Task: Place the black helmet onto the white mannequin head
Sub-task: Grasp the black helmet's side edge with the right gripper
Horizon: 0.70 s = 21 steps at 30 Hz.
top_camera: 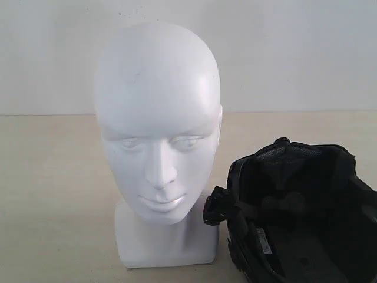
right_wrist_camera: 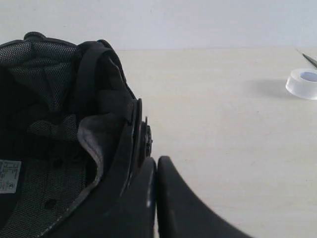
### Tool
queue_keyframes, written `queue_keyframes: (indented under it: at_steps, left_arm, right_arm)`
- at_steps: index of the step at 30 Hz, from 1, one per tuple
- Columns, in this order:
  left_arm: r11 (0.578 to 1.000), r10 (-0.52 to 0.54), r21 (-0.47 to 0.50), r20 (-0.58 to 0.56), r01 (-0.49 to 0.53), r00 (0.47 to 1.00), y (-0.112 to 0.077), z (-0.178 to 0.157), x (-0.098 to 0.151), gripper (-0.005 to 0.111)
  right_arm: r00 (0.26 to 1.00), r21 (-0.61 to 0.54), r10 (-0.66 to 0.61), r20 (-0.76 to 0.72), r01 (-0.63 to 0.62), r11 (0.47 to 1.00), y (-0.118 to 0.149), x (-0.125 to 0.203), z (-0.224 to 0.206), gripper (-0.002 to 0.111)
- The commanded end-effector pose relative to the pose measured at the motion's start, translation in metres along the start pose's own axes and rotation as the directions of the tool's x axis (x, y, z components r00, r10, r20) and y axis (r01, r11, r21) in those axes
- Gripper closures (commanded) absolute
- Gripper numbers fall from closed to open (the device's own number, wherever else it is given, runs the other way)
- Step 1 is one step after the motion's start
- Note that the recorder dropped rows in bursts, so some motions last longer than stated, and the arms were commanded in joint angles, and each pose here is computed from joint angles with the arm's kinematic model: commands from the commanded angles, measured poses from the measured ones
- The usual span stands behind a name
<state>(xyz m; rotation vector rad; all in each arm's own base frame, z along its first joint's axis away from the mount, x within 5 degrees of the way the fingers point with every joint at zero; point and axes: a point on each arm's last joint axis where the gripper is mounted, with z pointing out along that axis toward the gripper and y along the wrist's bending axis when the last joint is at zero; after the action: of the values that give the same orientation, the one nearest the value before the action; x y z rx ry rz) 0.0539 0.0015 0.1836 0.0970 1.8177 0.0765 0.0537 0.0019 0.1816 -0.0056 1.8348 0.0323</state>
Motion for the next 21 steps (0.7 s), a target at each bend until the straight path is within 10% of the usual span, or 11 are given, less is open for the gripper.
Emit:
queue_keyframes:
  at_steps: [1, 14, 21]
  left_arm:
    - [1.0, -0.014, 0.002, 0.009, 0.014, 1.0, 0.0, 0.0, 0.0, 0.103]
    - [1.0, -0.014, 0.002, 0.009, 0.014, 1.0, 0.0, 0.0, 0.0, 0.103]
    - [1.0, -0.014, 0.002, 0.009, 0.014, 1.0, 0.0, 0.0, 0.0, 0.103]
  right_arm:
    - [1.0, 0.002, 0.0, 0.017, 0.0, 1.0, 0.0, -0.001, 0.0, 0.109]
    - [0.994, 0.004, -0.001, 0.113, 0.0, 1.0, 0.0, -0.01, -0.001, 0.109]
    - [0.824, -0.022, 0.061, 0.563, -0.059, 0.998, -0.001, -0.074, -0.028, 0.109]
